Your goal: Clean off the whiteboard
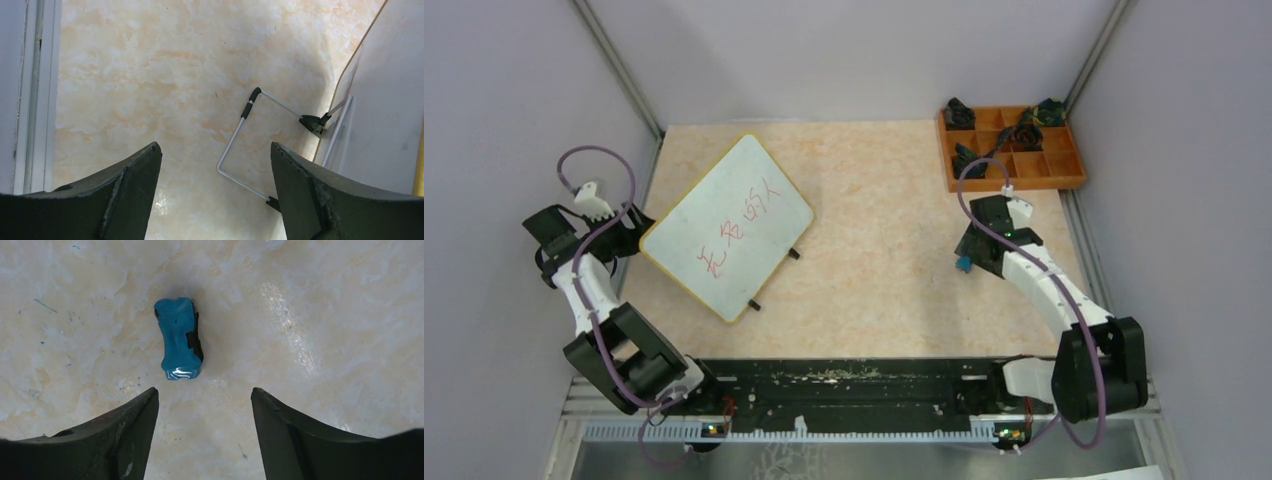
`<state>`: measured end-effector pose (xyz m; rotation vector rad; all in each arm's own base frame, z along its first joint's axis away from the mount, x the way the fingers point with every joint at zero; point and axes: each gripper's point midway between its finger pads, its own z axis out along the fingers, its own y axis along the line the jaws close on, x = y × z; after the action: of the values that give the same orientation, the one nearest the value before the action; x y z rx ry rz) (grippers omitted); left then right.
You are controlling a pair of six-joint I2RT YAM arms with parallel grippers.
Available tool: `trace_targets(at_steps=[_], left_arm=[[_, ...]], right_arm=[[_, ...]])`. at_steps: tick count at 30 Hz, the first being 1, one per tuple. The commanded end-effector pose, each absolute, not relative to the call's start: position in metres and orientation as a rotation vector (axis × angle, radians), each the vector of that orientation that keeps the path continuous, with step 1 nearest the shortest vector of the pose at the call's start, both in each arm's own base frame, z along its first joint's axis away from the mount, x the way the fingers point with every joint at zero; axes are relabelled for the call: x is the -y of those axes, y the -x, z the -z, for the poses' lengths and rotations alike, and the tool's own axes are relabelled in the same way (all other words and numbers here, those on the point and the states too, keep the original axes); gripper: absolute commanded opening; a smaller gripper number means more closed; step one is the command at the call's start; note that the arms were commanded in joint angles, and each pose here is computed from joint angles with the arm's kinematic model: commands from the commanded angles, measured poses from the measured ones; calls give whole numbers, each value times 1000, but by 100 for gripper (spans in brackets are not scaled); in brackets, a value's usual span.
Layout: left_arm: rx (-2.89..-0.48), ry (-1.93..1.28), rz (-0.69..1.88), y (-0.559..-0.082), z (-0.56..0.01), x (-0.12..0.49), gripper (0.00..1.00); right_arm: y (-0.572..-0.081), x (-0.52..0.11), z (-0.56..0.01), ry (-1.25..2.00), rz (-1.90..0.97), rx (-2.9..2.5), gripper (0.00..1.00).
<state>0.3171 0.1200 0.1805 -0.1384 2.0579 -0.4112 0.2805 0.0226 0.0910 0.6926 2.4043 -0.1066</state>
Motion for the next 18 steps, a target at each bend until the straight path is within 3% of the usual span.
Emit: trace_targets(at_steps=[1,18], left_arm=[[-2042,108,402,-312,-188,-116,85],[-2057,103,388,-306,-183,-113,85]], right_arm=[[-307,-18,-90,-678,135,-2369,68],[-345,-28,-76,-554,104,-2409,65]])
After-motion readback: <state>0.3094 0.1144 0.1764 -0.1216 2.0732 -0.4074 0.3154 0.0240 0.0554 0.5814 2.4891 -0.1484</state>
